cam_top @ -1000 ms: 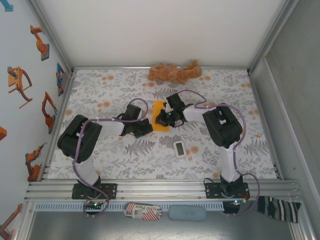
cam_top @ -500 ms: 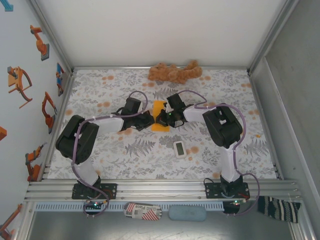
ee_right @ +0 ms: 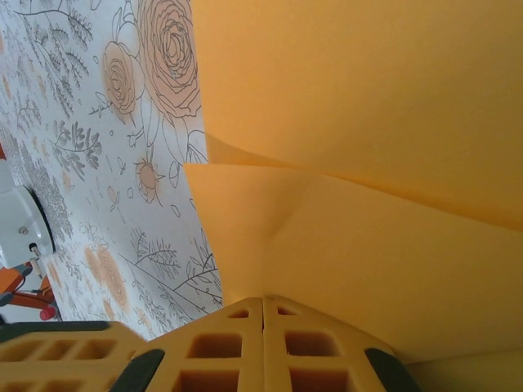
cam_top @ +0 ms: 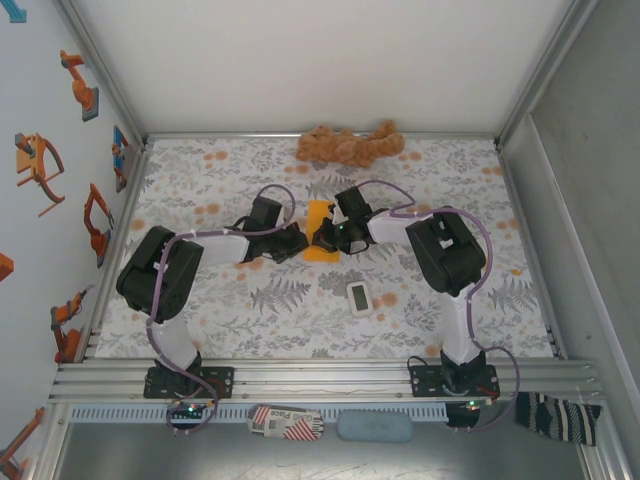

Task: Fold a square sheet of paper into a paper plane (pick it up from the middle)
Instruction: Fold the triangle a second time at the center of the table.

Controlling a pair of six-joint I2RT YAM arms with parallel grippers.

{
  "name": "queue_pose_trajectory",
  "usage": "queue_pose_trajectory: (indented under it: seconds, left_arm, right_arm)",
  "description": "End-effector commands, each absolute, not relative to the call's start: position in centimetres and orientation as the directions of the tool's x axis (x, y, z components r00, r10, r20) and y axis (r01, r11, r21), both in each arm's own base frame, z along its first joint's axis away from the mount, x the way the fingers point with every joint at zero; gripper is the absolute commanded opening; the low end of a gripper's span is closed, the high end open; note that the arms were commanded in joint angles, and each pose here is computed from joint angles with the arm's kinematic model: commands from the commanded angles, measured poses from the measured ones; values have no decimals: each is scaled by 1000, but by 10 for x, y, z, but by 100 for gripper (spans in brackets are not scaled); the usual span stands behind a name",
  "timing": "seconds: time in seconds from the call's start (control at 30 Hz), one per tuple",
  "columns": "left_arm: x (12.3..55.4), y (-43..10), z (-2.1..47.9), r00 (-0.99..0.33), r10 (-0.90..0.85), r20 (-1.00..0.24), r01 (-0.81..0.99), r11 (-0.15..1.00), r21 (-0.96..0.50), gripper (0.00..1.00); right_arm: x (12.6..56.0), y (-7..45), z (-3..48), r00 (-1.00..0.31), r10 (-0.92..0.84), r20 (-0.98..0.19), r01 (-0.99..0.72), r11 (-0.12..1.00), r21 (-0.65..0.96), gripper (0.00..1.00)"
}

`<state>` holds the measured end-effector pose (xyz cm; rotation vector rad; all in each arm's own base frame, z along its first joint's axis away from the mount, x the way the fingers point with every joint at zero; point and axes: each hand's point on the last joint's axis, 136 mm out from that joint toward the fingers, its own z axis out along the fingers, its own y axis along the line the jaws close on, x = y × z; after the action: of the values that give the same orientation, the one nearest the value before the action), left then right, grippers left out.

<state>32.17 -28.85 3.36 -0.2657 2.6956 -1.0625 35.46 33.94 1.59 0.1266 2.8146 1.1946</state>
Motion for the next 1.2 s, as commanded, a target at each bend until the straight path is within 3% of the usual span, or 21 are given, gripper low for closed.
queue_pose_trajectory:
  seconds: [0.0, 0.23, 0.7, 0.97, 1.17]
  left_arm:
    - [313, -282, 29, -956, -266, -126, -114, 730, -674, 0]
    - [319, -292, 37, -960, -243, -136, -81, 712, -697, 0]
    - [307, -283, 2, -968, -240, -65, -145, 759, -635, 0]
    - [292, -265, -17, -965, -260, -35, -194, 798, -571, 0]
    - [295, -267, -15, -963, -266, -39, -195, 791, -579, 0]
  right_arm:
    - [330, 310, -39, -986, 154, 56, 158, 803, 574, 0]
    - [331, 310, -39, -987, 154, 55, 158, 804, 574, 0]
    - [335, 313, -30, -988, 148, 41, 144, 794, 591, 0]
    - [360, 328, 33, -987, 75, -144, -41, 743, 668, 0]
    - [353, 337, 35, -990, 36, -133, -71, 695, 715, 0]
